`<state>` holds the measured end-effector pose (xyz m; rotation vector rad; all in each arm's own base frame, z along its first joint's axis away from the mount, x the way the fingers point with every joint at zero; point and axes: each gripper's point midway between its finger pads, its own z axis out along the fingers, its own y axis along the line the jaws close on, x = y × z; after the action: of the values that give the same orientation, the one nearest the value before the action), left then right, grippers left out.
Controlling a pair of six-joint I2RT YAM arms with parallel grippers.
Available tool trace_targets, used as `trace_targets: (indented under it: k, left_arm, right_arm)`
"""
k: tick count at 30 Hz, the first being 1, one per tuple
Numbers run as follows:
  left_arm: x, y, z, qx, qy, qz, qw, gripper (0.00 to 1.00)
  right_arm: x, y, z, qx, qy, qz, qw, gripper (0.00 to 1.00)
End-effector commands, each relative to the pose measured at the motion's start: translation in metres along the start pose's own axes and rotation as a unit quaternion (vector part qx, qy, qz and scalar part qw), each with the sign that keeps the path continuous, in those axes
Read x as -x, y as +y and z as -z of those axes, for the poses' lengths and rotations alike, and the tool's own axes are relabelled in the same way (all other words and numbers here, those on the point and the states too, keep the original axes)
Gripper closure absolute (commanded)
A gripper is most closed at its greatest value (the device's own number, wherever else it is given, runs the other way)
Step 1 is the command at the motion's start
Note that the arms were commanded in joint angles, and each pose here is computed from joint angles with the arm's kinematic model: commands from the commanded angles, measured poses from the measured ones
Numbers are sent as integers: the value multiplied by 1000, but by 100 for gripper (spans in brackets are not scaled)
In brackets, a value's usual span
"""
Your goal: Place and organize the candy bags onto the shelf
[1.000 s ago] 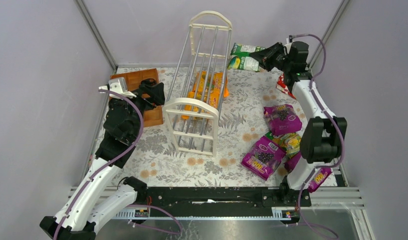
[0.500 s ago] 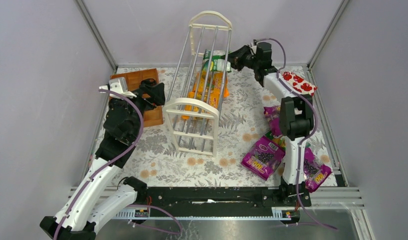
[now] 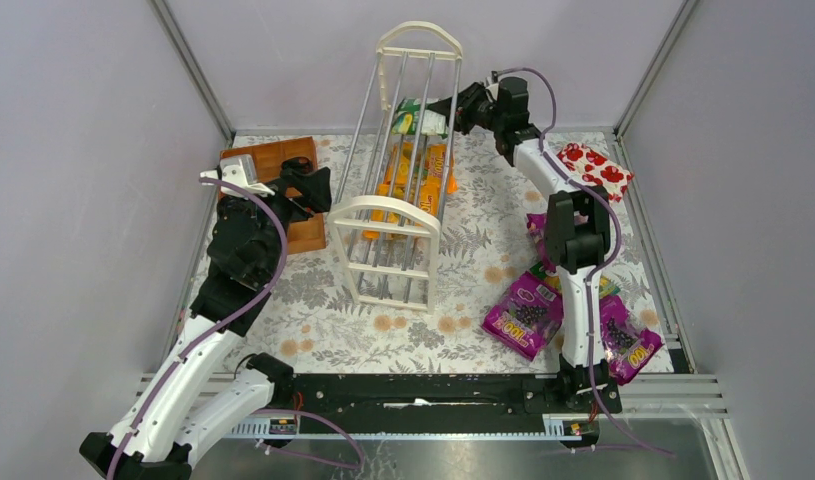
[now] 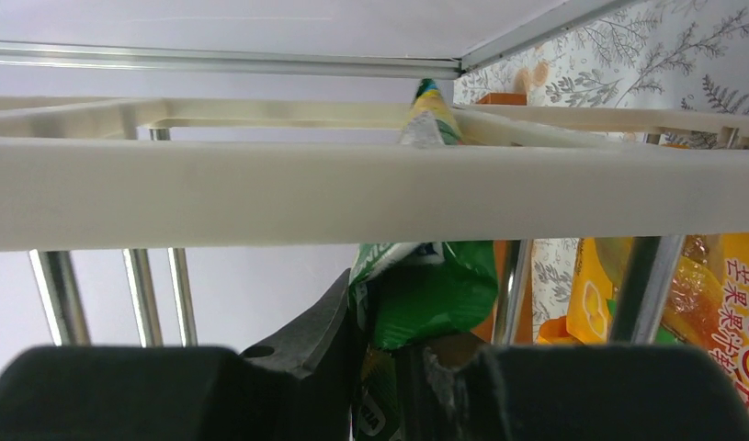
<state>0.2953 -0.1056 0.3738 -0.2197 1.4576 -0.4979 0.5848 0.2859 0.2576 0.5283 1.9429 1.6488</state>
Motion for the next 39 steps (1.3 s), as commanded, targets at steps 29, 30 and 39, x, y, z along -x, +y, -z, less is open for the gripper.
trace_targets:
  k: [29, 30, 39]
  left_arm:
    - [5, -9, 2, -21, -1, 1, 1000, 1]
    - [5, -9, 2, -21, -1, 1, 1000, 1]
    - [10, -11, 5, -25, -8, 3, 1000, 1]
  right_arm:
    - [42, 5, 62, -160, -43, 182, 969, 38]
    - [47, 5, 71, -173, -48, 197, 964, 37]
    - [0, -21, 197, -322, -55, 304, 895, 17]
